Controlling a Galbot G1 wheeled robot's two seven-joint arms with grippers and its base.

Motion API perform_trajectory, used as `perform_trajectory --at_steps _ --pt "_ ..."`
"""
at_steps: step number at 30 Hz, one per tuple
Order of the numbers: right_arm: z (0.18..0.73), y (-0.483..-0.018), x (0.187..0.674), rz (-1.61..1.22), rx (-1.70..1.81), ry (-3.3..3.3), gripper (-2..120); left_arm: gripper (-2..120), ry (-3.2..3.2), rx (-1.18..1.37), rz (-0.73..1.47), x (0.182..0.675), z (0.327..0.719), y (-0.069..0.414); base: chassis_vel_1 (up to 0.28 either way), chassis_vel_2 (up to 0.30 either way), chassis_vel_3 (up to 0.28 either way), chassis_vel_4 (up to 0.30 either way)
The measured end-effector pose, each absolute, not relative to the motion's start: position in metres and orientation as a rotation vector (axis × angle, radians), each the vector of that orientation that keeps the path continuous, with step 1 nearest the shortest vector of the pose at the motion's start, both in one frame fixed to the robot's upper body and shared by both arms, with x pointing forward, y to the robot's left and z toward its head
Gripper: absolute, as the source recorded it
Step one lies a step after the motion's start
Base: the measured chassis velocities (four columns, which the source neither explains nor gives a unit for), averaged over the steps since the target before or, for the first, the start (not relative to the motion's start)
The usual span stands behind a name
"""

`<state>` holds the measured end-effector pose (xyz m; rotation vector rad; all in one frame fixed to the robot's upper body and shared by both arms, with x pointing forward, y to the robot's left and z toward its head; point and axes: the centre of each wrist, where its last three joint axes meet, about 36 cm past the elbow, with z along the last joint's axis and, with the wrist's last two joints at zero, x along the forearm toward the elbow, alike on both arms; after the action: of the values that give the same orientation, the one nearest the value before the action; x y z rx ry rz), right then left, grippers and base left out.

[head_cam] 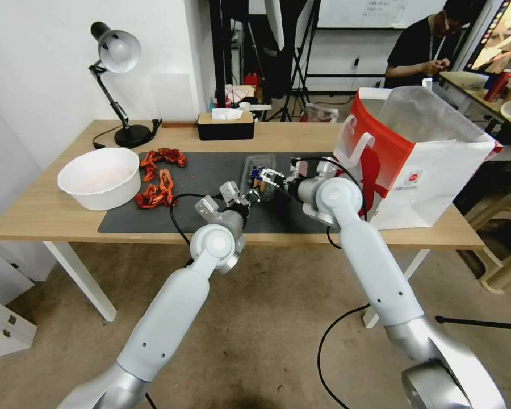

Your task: Close the takeout container lid, then place the container into the takeout bag.

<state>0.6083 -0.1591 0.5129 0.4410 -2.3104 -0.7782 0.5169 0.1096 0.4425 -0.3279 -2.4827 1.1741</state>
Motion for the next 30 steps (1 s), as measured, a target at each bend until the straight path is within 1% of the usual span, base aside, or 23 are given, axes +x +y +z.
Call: perform_trajectory --at_steps 6,7,8,10,11,13,14,15,16,17,18,20,21,22,23,24,27,28,29,30 --pt "0.514 -0.147 0.621 -0.751 0.439 -2.274 99 0 -2.485 -0.326 1.172 0.517 0.443 0.110 0.000 0.000 0.000 0.000" --pt "0.514 -0.145 0.623 -0.748 0.436 -2.268 96 0 -2.486 -0.326 1.172 0.516 0.443 0.110 0.000 0.000 0.000 0.000" --pt "0.514 -0.145 0.623 -0.748 0.436 -2.268 96 0 -2.486 -0.326 1.172 0.516 0.443 0.110 0.000 0.000 0.000 0.000" --pt "0.513 -0.140 0.625 -0.737 0.419 -2.259 88 0 -2.488 -0.323 1.173 0.517 0.443 0.112 0.000 0.000 0.000 0.000" --pt "0.513 -0.140 0.625 -0.737 0.419 -2.259 88 0 -2.488 -0.323 1.173 0.517 0.443 0.112 0.000 0.000 0.000 0.000" --pt "0.514 -0.138 0.626 -0.740 0.406 -2.247 78 0 -2.488 -0.320 1.176 0.517 0.443 0.112 0.000 0.000 0.000 0.000" --pt "0.514 -0.138 0.626 -0.740 0.406 -2.247 78 0 -2.488 -0.320 1.176 0.517 0.443 0.112 0.000 0.000 0.000 0.000" --pt "0.514 -0.138 0.627 -0.742 0.402 -2.243 72 0 -2.488 -0.320 1.176 0.517 0.443 0.112 0.000 0.000 0.000 0.000" --pt "0.514 -0.137 0.627 -0.746 0.399 -2.239 68 0 -2.488 -0.319 1.177 0.517 0.443 0.113 0.000 0.000 0.000 0.000" --pt "0.514 -0.137 0.627 -0.746 0.399 -2.239 68 0 -2.488 -0.319 1.177 0.517 0.443 0.113 0.000 0.000 0.000 0.000" --pt "0.513 -0.136 0.628 -0.751 0.394 -2.232 62 0 -2.489 -0.319 1.178 0.516 0.444 0.113 0.000 0.000 0.000 0.000" --pt "0.513 -0.136 0.628 -0.753 0.389 -2.228 55 0 -2.489 -0.320 1.180 0.516 0.444 0.113 0.000 0.000 0.000 0.000" --pt "0.512 -0.136 0.629 -0.758 0.378 -2.223 47 0 -2.489 -0.319 1.181 0.516 0.444 0.113 0.000 0.000 0.000 0.000" --pt "0.512 -0.136 0.629 -0.758 0.378 -2.223 47 0 -2.489 -0.319 1.181 0.516 0.444 0.113 0.000 0.000 0.000 0.000" --pt "0.511 -0.138 0.628 -0.763 0.367 -2.214 39 0 -2.490 -0.316 1.182 0.516 0.444 0.113 0.000 0.000 0.000 0.000" --pt "0.511 -0.138 0.628 -0.763 0.367 -2.214 39 0 -2.490 -0.316 1.182 0.516 0.444 0.113 0.000 0.000 0.000 0.000" --pt "0.507 -0.140 0.626 -0.775 0.364 -2.205 25 0 -2.491 -0.316 1.186 0.516 0.446 0.114 0.000 0.000 0.000 0.000" --pt "0.507 -0.141 0.626 -0.778 0.364 -2.202 22 0 -2.492 -0.316 1.187 0.516 0.446 0.114 0.000 0.000 0.000 0.000" --pt "0.507 -0.141 0.626 -0.778 0.364 -2.202 22 0 -2.492 -0.316 1.187 0.516 0.446 0.114 0.000 0.000 0.000 0.000" --pt "0.506 -0.142 0.625 -0.783 0.365 -2.200 15 0 -2.495 -0.315 1.188 0.516 0.446 0.115 0.000 0.000 0.000 0.000"
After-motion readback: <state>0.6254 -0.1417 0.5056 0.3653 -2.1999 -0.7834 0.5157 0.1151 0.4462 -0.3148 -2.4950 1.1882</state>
